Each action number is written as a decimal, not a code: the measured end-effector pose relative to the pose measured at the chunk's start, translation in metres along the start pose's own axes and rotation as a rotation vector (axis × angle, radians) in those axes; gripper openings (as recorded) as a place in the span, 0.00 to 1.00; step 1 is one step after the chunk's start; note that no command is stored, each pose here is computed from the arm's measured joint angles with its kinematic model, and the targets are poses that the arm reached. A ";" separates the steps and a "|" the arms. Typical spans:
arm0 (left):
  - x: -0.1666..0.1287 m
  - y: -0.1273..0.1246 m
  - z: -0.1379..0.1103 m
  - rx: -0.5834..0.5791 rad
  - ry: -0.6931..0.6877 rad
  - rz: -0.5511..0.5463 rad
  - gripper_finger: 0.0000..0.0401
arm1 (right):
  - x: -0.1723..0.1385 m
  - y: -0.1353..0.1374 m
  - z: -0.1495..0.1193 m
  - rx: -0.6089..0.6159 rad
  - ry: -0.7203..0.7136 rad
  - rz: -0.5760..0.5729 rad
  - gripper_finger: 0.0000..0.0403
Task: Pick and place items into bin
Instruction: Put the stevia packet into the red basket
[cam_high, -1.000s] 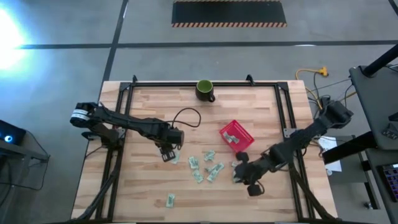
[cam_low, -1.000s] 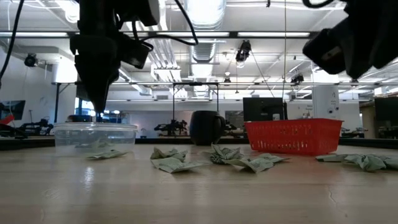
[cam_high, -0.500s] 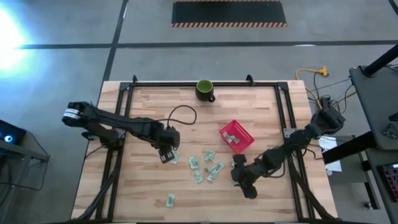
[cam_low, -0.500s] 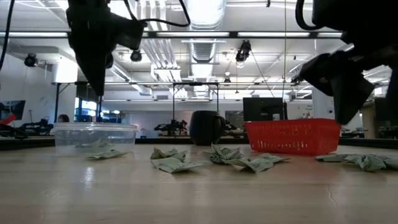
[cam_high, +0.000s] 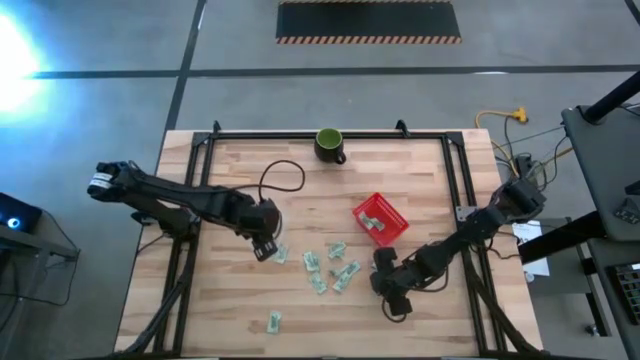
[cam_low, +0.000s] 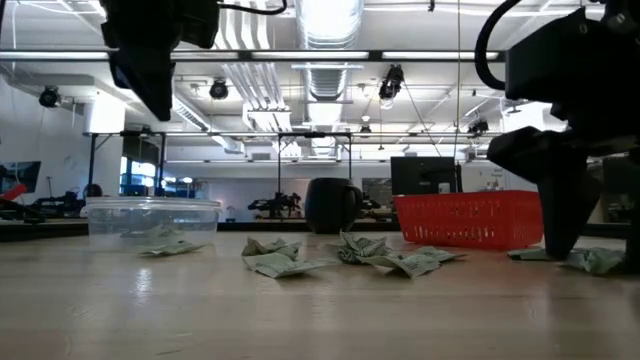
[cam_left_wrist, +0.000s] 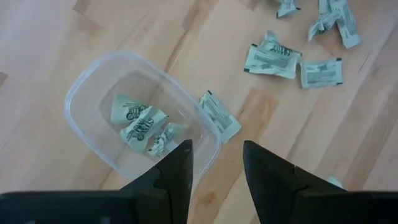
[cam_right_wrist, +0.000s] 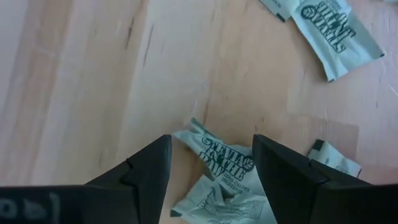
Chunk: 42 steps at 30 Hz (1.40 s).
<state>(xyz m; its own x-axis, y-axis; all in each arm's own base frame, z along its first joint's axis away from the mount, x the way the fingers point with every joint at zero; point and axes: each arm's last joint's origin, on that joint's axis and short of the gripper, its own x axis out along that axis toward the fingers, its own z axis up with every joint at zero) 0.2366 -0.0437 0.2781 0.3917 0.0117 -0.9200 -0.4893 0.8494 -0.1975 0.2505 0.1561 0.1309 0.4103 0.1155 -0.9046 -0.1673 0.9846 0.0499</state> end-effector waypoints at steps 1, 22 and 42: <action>0.000 0.000 0.000 -0.003 0.000 0.000 0.31 | 0.000 0.000 0.000 0.003 0.004 -0.002 0.54; 0.002 -0.002 0.001 -0.015 -0.022 0.001 0.31 | -0.002 0.001 0.004 0.021 0.004 -0.005 0.18; 0.002 -0.002 0.001 -0.009 -0.027 0.009 0.31 | -0.058 -0.001 0.022 0.057 -0.215 0.003 0.03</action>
<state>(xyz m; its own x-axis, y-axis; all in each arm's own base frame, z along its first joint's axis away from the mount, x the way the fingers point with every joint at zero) 0.2392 -0.0448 0.2770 0.4084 0.0337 -0.9122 -0.4999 0.8444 -0.1926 0.2470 0.1510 0.1929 0.5925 0.1375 -0.7937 -0.1200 0.9894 0.0819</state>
